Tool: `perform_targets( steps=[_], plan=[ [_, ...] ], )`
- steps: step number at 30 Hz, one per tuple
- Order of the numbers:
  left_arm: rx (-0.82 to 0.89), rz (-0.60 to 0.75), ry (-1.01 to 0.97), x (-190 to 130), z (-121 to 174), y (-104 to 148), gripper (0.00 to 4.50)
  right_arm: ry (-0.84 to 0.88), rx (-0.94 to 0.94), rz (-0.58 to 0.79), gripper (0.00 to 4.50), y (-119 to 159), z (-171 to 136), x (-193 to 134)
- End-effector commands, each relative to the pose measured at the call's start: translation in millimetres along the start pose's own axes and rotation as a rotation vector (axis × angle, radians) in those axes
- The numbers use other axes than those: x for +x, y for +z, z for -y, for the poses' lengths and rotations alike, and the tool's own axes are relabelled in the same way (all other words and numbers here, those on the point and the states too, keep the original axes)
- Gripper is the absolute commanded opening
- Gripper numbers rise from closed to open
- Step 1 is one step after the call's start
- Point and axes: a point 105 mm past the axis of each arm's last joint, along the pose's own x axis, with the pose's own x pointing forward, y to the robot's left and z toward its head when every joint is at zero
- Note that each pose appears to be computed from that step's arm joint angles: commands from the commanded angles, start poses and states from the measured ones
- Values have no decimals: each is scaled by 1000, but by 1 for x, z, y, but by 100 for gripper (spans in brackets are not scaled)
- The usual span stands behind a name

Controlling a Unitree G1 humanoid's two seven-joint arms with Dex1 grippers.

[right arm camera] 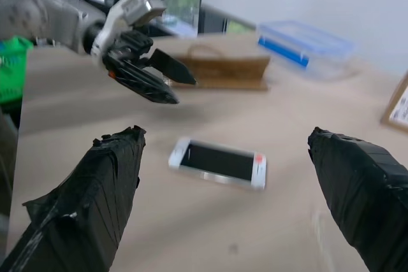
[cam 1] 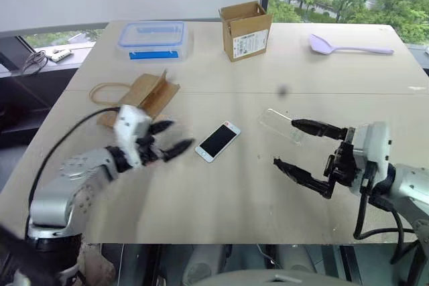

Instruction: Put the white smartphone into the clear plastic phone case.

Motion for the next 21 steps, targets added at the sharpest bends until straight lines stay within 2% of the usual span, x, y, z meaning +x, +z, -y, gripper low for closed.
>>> perform_targets(
  steps=[1, 6, 10, 17, 21],
  plan=[
    [24, -167, 2, 18, 7, -6, 444, -11, -49, -59, 450, -2, 0, -9],
    [63, -360, 150, 39, -8, -31, 444, -48, -54, -103, 450, -5, -3, -21],
    [89, -442, 232, 52, -15, -49, 444, -77, -43, -123, 450, -7, -8, -26],
    [133, -438, 216, 63, -12, -52, 444, -89, -30, -197, 450, -20, -14, -38],
    [134, -349, 155, 66, -8, -41, 444, -112, -24, -182, 450, -20, -11, -36]
  ],
)
